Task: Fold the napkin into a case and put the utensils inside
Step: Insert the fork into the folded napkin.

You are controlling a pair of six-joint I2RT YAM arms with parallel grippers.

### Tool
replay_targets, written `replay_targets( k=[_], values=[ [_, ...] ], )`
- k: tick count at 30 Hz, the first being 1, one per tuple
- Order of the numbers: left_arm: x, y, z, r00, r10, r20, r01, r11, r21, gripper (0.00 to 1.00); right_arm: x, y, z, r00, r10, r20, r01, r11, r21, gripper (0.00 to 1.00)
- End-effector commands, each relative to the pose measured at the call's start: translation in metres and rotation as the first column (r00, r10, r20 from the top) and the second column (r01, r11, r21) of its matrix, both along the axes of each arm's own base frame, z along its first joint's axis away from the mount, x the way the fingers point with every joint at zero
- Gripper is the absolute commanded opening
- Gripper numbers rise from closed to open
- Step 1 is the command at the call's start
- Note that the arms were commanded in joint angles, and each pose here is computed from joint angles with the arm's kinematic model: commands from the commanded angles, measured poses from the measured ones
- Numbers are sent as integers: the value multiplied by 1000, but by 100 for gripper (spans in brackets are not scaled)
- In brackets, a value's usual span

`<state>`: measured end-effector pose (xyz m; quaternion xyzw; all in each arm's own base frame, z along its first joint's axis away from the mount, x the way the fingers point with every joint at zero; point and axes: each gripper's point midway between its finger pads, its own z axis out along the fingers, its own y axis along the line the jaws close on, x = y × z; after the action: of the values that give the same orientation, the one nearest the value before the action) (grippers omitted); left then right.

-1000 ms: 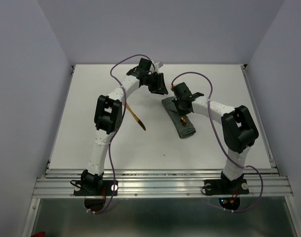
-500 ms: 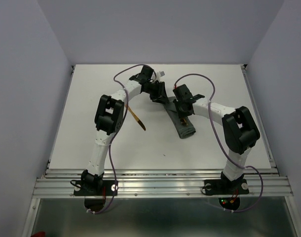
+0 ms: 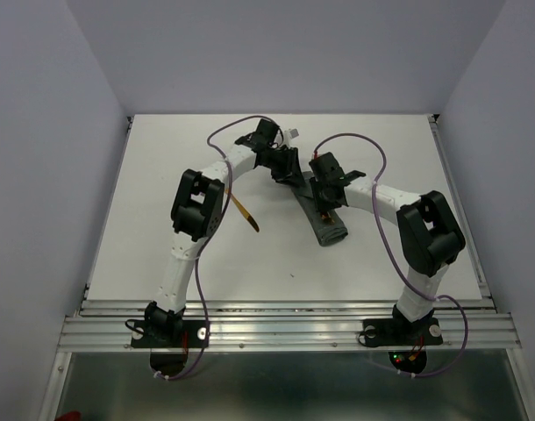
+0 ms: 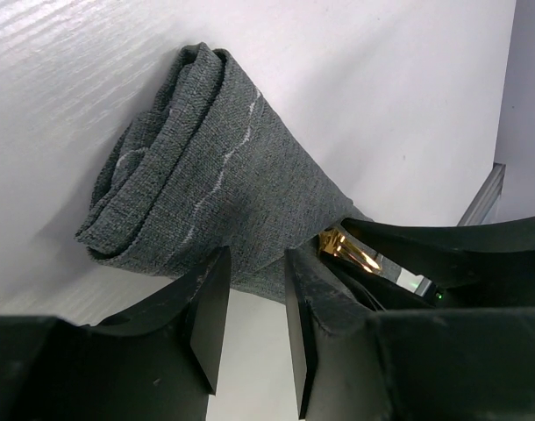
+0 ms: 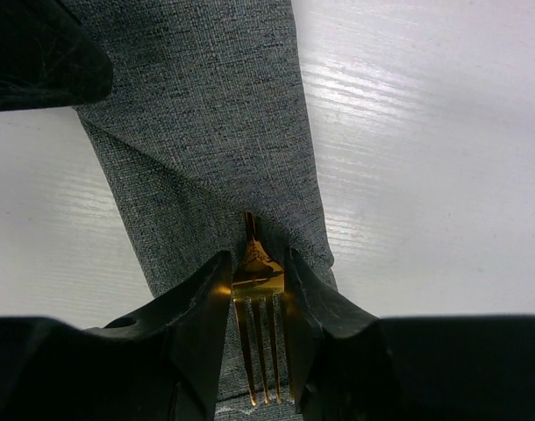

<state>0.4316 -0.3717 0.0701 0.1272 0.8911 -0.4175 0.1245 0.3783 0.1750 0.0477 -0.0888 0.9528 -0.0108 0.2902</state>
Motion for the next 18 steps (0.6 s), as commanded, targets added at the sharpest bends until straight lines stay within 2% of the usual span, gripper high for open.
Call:
replay_targets(
  k=[1,5,15,17,18],
  values=[
    [1,3,0,1000,-6,10,6,1000,3,41,17,5,13,997,-11,70,9,999,31,35],
    [-1,4,-5,1000,-14,-2,14,1000,5,41,20,8,8,998,-1,65,-1,1000,29,30],
    [-2,3,-11,1000,-22,-16,22,1000,4,41,19,5,-4,998,25,53,-25,1000,-3,29],
    [-2,3,-14,1000,-24,-19,24,1000,7,41,21,4,-4,998,26,57,-25,1000,-12,26],
    [-3,4,-17,999,-26,-25,26,1000,9,41,22,3,-4,998,28,59,-27,999,-20,22]
  ],
)
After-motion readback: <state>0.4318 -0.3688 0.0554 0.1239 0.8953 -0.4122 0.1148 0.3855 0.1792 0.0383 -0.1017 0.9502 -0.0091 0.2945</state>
